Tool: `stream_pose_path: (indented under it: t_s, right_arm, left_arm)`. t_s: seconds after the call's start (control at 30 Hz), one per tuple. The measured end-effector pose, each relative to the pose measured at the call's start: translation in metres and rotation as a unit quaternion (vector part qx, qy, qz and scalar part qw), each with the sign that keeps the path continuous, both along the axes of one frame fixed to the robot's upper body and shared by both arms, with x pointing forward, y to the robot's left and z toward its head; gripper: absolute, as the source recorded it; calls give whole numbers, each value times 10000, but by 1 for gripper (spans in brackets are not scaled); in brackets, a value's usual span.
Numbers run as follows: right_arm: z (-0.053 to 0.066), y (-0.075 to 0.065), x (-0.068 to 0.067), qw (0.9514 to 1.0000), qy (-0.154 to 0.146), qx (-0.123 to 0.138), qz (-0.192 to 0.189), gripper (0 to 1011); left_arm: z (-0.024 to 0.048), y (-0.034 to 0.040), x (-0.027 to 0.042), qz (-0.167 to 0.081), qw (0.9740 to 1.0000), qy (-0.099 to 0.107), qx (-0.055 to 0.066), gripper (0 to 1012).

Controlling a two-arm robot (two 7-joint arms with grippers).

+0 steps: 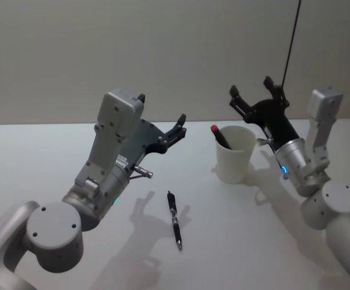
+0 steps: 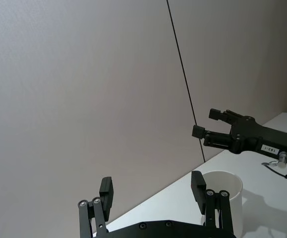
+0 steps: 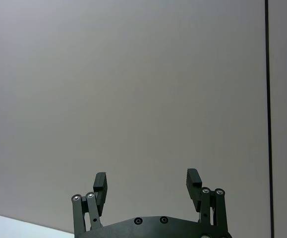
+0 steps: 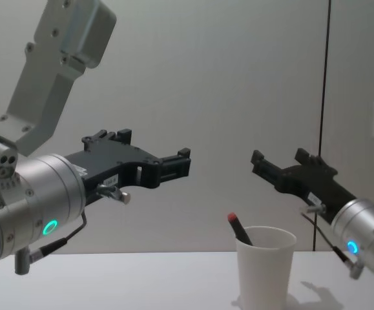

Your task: Place the pen into the pen holder.

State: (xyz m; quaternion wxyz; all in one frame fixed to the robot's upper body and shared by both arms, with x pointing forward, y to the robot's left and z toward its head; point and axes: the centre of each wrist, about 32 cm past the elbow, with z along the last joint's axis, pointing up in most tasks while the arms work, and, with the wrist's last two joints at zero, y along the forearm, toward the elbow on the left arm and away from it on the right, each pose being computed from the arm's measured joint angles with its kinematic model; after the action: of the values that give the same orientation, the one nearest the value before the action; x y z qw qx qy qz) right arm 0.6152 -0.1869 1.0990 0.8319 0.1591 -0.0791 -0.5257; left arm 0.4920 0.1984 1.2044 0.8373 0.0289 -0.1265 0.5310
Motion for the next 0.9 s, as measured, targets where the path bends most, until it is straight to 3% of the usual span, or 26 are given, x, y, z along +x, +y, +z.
stream_pose_path:
  t_s: [0.27, 0.57, 0.9]
  right_arm:
    - [204, -155, -111, 9990, 435, -60, -95, 1001]
    - [455, -372, -326, 9946, 953, -261, -317, 1001]
    - [598, -575, -532, 9888, 1328, -439, -528, 1002]
  left_arm:
    - [0, 0, 0, 0, 10000, 0, 0, 1000]
    - [0, 0, 0, 0, 10000, 0, 0, 1000]
    - [0, 0, 0, 0, 10000, 0, 0, 1000]
